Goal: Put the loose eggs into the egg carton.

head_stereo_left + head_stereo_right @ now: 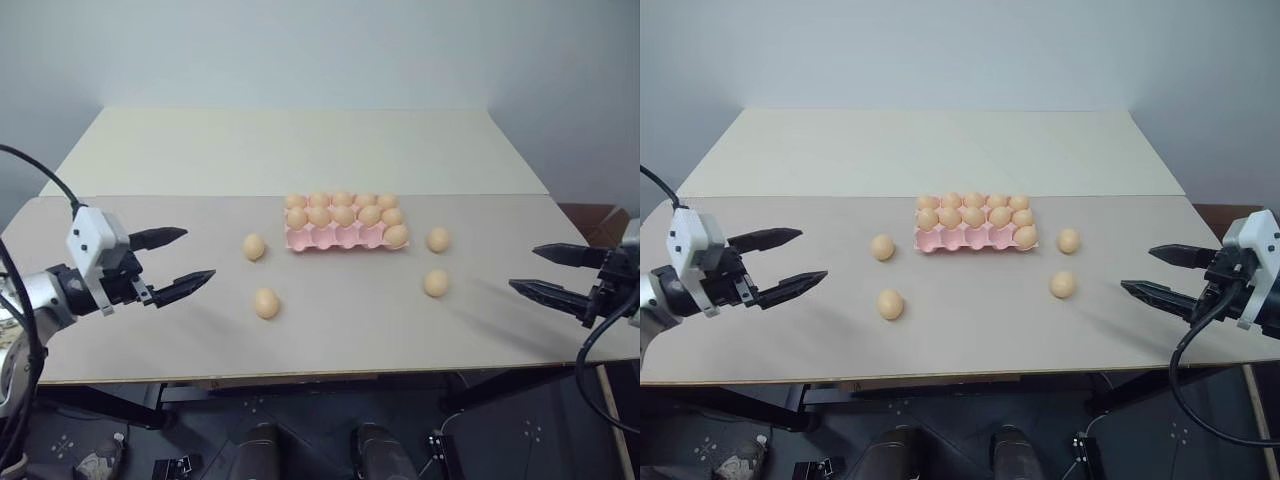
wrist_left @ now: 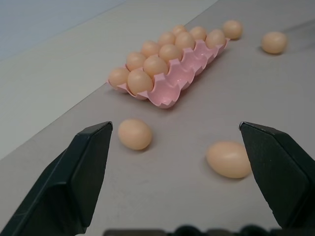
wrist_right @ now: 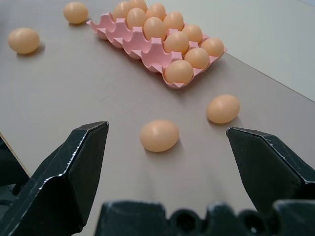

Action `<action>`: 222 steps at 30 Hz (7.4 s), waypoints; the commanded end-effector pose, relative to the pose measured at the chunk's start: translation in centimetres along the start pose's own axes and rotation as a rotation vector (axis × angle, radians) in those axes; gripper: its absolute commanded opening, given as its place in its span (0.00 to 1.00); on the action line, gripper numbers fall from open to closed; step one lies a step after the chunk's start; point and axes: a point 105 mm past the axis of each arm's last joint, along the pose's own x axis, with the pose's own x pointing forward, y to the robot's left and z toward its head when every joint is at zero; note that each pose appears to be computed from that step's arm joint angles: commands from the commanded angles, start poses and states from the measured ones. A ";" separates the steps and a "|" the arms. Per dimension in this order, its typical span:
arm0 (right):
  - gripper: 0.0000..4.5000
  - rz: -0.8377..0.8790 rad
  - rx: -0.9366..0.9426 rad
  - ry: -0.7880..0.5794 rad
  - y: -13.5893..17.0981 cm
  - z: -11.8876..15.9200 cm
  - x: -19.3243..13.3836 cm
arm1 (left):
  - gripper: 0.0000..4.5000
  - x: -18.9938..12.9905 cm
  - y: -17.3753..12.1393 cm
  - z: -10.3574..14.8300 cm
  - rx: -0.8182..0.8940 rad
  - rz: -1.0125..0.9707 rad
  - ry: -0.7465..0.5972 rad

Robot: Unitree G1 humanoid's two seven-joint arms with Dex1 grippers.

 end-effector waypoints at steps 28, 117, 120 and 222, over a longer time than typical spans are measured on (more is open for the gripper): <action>1.00 0.013 0.017 -0.086 5.4 0.2 2.1 | 1.00 0.0 -1.9 1.2 0.039 -0.064 -0.043; 0.40 -0.486 0.078 -0.053 3.4 3.2 23.9 | 1.00 3.4 -4.3 2.3 0.059 -0.296 -0.059; 0.40 -0.480 0.081 -0.047 3.3 2.9 24.4 | 1.00 3.6 -4.5 2.0 0.045 -0.294 -0.058; 0.42 -0.365 0.177 -0.176 7.5 6.0 25.1 | 1.00 4.5 -2.8 0.1 0.102 -0.166 0.087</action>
